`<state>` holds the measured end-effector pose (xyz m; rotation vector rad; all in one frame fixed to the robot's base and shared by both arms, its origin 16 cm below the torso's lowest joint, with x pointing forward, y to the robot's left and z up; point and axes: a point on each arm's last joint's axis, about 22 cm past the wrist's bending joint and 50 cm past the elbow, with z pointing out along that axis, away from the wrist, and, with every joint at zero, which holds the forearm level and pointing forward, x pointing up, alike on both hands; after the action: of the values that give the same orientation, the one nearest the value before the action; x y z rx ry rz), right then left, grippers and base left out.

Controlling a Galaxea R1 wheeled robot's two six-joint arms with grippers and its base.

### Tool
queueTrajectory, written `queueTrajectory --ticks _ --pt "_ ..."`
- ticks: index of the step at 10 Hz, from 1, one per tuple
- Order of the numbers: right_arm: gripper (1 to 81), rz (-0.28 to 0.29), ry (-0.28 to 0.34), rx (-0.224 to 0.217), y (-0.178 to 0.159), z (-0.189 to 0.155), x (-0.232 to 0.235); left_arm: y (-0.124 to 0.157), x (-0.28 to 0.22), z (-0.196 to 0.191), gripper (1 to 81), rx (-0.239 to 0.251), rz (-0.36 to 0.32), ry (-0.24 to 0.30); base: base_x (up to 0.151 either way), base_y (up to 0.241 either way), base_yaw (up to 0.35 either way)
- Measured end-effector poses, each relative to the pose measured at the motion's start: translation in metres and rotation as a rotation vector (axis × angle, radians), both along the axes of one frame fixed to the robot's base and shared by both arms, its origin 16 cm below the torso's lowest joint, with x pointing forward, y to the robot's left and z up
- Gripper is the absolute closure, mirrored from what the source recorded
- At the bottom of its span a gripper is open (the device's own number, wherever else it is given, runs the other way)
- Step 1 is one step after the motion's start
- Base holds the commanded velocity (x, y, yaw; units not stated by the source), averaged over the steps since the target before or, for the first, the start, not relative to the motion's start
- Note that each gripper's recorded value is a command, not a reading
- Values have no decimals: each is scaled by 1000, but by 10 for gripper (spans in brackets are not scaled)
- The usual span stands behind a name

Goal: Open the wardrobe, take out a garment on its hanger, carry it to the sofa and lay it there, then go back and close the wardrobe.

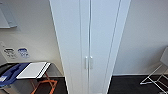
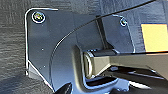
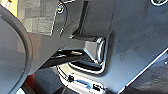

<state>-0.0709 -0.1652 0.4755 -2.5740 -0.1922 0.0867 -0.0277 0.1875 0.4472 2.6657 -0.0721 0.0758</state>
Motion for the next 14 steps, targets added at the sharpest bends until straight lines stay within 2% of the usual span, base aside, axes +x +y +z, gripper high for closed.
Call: queueTrajectory --ticks 5,7,11,14 --pt "10 1 3 0 0 0 -4 0 -9 0 10 1 -1 10 57 0 0" --pt "10 -3 -10 3 1 0 5 0 4 0 10 -2 1 -7 78 0 0" --pt "10 -3 -10 4 1 0 6 0 5 0 10 -1 -1 -6 82 0 0" --pt "10 0 3 3 1 1 -4 0 -5 0 10 0 -3 6 83 0 0"
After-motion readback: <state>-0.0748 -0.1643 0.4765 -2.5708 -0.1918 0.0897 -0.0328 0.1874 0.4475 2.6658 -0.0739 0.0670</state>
